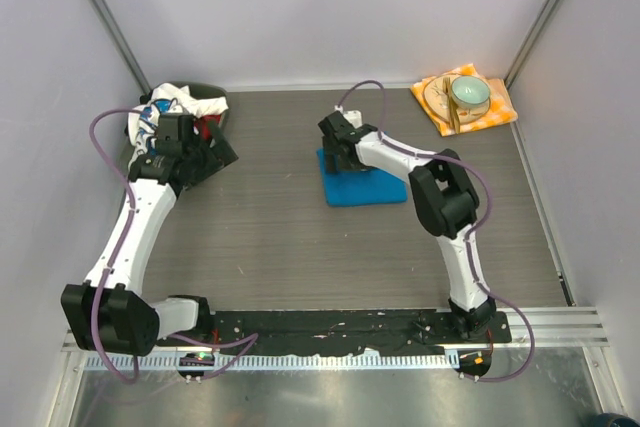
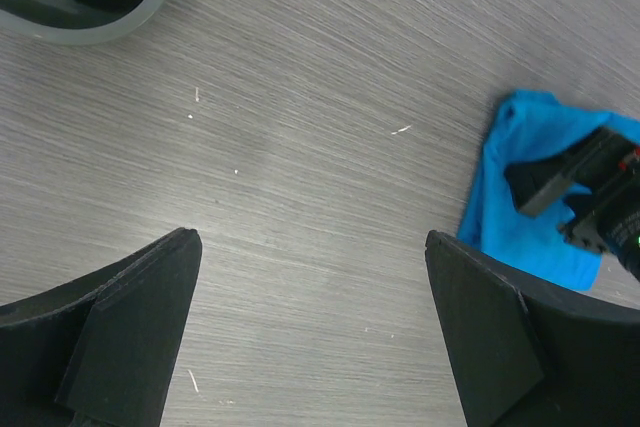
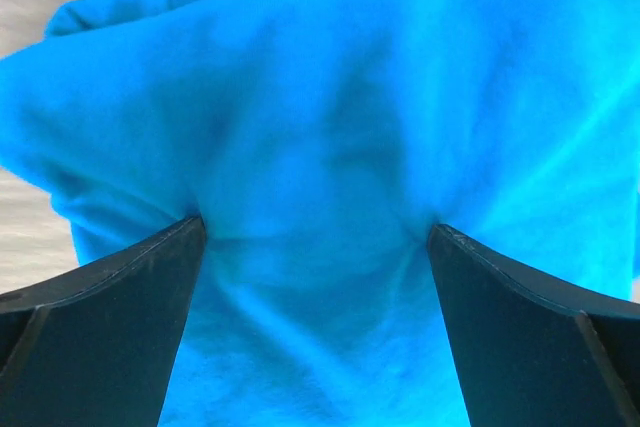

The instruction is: Fold and stack the t-shirts

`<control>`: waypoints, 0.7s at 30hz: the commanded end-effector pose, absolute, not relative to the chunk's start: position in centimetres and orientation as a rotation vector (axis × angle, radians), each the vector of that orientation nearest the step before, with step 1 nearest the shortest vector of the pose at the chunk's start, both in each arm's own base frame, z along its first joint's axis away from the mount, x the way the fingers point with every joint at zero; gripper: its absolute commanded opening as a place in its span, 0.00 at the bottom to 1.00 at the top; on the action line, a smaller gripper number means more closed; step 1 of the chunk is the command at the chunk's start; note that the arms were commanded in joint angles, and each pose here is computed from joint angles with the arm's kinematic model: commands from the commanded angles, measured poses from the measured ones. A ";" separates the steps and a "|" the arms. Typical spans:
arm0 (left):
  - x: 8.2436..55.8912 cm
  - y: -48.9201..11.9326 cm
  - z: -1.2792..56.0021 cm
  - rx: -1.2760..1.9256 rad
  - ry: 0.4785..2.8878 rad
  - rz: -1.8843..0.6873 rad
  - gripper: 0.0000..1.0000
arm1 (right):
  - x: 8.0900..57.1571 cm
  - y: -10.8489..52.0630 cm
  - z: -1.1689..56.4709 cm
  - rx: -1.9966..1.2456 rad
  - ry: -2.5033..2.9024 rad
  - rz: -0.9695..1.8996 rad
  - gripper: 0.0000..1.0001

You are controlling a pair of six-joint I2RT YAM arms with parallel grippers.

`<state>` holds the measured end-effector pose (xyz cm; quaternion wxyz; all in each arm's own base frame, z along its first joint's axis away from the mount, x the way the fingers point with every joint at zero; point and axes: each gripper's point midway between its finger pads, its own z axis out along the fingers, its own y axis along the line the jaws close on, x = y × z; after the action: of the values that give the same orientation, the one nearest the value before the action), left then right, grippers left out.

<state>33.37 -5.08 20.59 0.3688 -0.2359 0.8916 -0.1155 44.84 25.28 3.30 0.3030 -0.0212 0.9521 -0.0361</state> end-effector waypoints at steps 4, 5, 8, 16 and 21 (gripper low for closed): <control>32.4 -5.4 21.3 -0.589 2.251 -0.341 1.00 | 36.0 12.5 2.7 0.103 2.610 -0.533 1.00; 32.3 -5.4 21.4 -0.587 2.244 -0.347 1.00 | 35.4 11.9 3.7 0.138 2.593 -0.516 1.00; 32.2 -5.6 21.3 -0.591 2.240 -0.366 1.00 | 32.6 9.3 3.1 0.252 2.619 -0.563 1.00; 31.8 -6.8 21.2 -0.569 2.241 -0.453 1.00 | 28.3 1.6 5.0 0.676 2.571 -0.591 1.00; 31.7 -7.3 21.4 -0.550 2.241 -0.484 1.00 | 26.7 -2.0 7.2 0.852 2.469 -0.585 1.00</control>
<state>31.26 -6.57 19.74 0.3564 -0.2289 0.8914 -0.1613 27.97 0.57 4.43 0.1999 0.2520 0.9256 -0.1997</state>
